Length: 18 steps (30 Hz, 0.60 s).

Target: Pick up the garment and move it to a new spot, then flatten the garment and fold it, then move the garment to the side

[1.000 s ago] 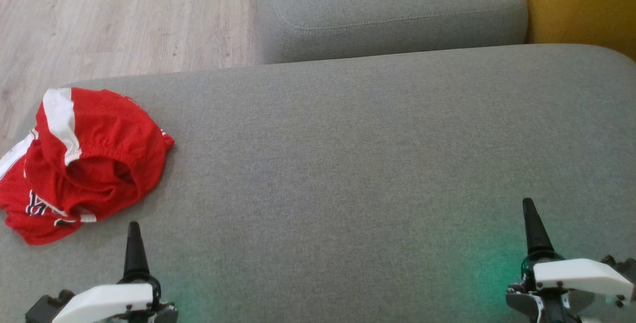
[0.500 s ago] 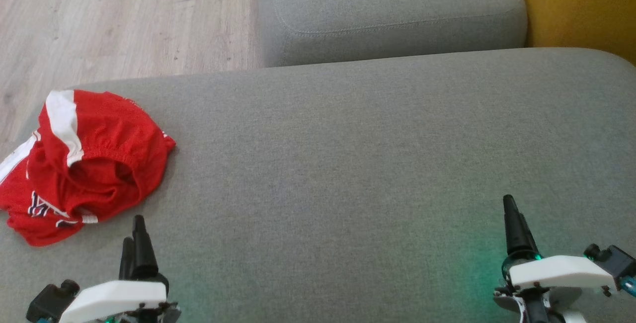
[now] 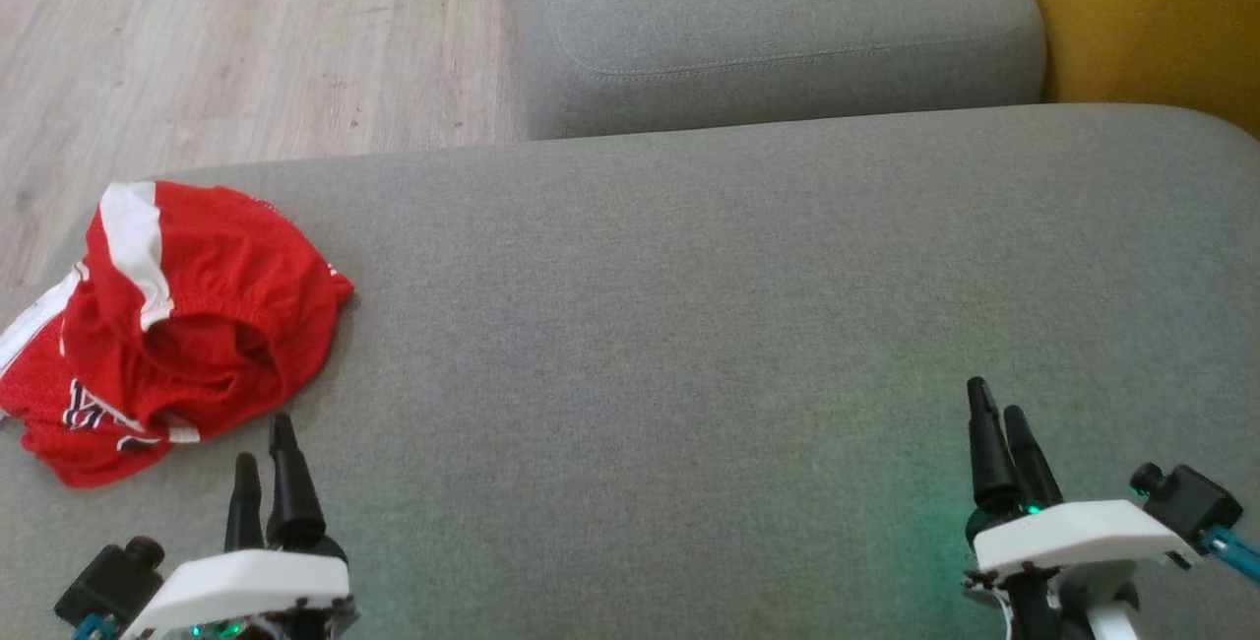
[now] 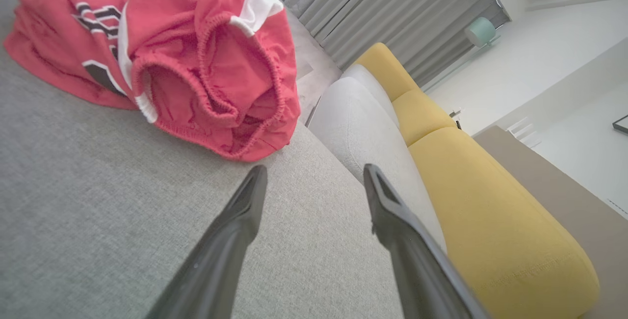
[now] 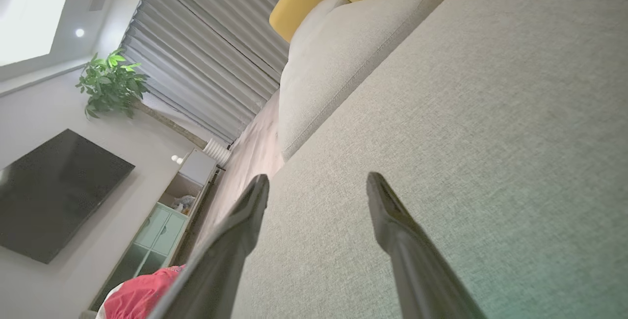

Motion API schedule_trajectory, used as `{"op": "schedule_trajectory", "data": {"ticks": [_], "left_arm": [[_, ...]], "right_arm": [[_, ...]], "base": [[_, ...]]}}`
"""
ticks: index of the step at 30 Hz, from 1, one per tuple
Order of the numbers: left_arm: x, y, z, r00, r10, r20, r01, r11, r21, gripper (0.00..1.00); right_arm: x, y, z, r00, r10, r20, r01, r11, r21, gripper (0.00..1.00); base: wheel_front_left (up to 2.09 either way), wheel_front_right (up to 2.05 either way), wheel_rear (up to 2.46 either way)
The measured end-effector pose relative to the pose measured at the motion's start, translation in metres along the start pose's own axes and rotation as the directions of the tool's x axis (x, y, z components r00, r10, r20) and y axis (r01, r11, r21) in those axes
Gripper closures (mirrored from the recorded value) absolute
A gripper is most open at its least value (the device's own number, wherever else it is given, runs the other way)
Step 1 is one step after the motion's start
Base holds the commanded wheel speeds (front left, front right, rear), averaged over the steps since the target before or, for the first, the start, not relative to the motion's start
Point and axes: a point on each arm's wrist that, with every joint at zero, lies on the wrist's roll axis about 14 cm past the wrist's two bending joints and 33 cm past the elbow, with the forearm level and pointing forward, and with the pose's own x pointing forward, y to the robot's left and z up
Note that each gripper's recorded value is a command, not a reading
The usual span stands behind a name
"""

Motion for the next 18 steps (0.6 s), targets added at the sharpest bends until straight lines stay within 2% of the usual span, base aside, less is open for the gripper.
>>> {"op": "schedule_trajectory", "data": {"ticks": [10,18], "left_arm": [[-0.006,-0.005,0.001,1.000,-0.020,0.019,0.017,0.992,0.129,0.00],[-0.010,-0.007,0.002,0.999,-0.036,0.032,0.027,0.969,0.246,0.00]], "right_arm": [[0.000,0.012,-0.003,0.999,0.043,-0.001,-0.043,0.990,-0.135,0.00],[0.000,0.018,-0.003,0.998,0.070,0.000,-0.067,0.965,-0.252,0.00]], "base": [[0.00,0.00,0.00],[0.00,0.00,0.00]]}}
